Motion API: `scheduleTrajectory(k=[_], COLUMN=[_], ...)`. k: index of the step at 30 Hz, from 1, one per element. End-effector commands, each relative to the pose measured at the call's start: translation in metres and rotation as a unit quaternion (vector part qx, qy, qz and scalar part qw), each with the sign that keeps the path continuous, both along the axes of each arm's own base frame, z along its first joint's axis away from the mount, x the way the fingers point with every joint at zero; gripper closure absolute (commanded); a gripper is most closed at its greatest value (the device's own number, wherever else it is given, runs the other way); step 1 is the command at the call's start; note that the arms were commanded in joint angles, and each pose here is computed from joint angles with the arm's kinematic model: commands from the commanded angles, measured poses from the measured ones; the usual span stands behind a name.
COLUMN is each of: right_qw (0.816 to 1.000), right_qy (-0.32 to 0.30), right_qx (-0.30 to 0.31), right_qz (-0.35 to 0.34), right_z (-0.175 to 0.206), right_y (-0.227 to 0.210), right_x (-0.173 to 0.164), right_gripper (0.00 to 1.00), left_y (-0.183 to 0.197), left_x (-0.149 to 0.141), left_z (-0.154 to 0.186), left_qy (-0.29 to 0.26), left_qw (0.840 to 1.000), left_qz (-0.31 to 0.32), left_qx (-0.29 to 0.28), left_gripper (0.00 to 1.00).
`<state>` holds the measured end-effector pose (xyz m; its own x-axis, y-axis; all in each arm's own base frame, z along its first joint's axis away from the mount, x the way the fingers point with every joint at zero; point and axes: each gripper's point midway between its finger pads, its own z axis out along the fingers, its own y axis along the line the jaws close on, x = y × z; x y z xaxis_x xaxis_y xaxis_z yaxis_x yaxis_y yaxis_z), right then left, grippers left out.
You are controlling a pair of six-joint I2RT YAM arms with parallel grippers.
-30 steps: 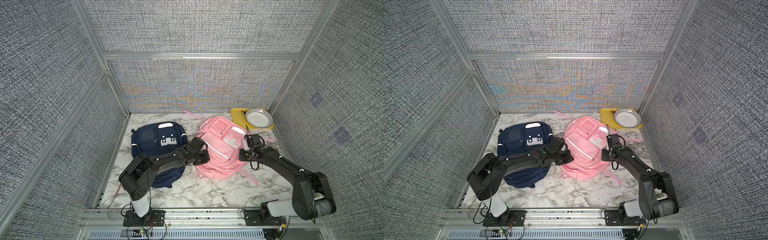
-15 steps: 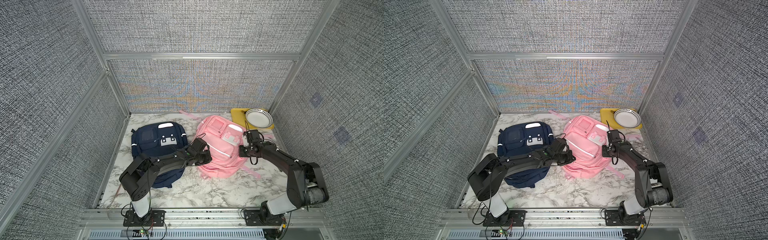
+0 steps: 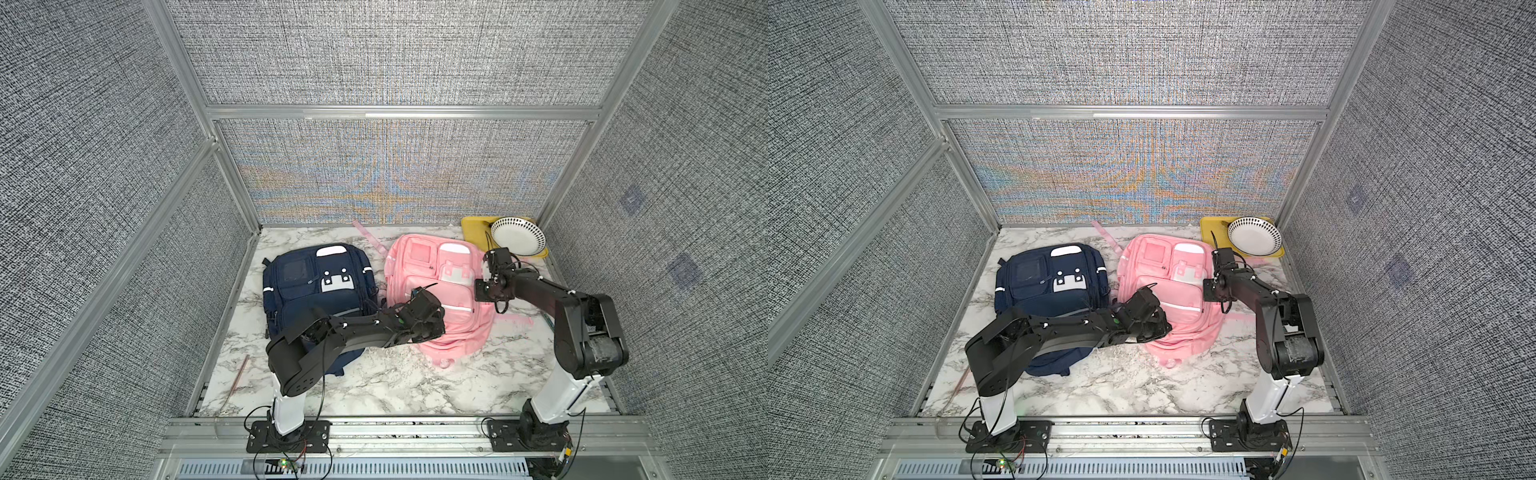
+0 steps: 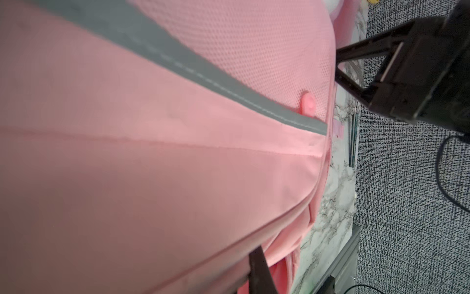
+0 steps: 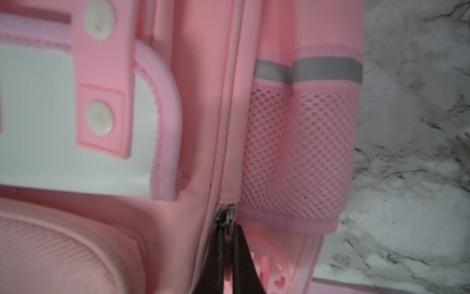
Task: Zip up the backpack
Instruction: Zip the zipper on the backpack, then adjust the backpack at the center of the board.
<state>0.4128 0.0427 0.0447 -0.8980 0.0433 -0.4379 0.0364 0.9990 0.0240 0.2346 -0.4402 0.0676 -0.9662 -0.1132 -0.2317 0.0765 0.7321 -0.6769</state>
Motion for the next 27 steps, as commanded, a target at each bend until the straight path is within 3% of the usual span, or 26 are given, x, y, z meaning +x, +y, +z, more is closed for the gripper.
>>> scheduleTrajectory(k=[1, 5, 9, 13, 20, 27], right_qw=[0.996, 0.995, 0.995, 0.995, 0.992, 0.99], right_qy=[-0.089, -0.095, -0.099, -0.103, -0.117, -0.112], right_qx=[0.002, 0.002, -0.002, 0.004, 0.048, 0.08], right_qz=[-0.007, -0.009, -0.011, -0.009, 0.006, 0.007], right_z=[0.023, 0.027, 0.031, 0.039, 0.07, 0.074], right_y=[0.0, -0.007, -0.015, -0.017, -0.004, 0.012], right_x=[0.047, 0.062, 0.071, 0.07, 0.053, 0.021], right_gripper=[1.0, 1.0, 1.0, 1.0, 0.7, 0.58], left_y=[-0.017, -0.03, -0.031, -0.012, 0.054, 0.137], left_x=[-0.04, -0.043, -0.045, -0.036, 0.005, 0.065], left_z=[-0.004, 0.001, 0.007, 0.018, 0.051, 0.056], left_qy=[0.053, 0.055, 0.046, 0.008, -0.06, -0.079], left_qw=[0.995, 0.994, 0.993, 0.994, 0.991, 0.981], left_qz=[-0.08, -0.09, -0.104, -0.102, -0.048, 0.043], left_qx=[-0.009, -0.017, -0.013, 0.031, 0.11, 0.173], left_gripper=[1.0, 0.94, 0.75, 0.64, 0.57, 0.54])
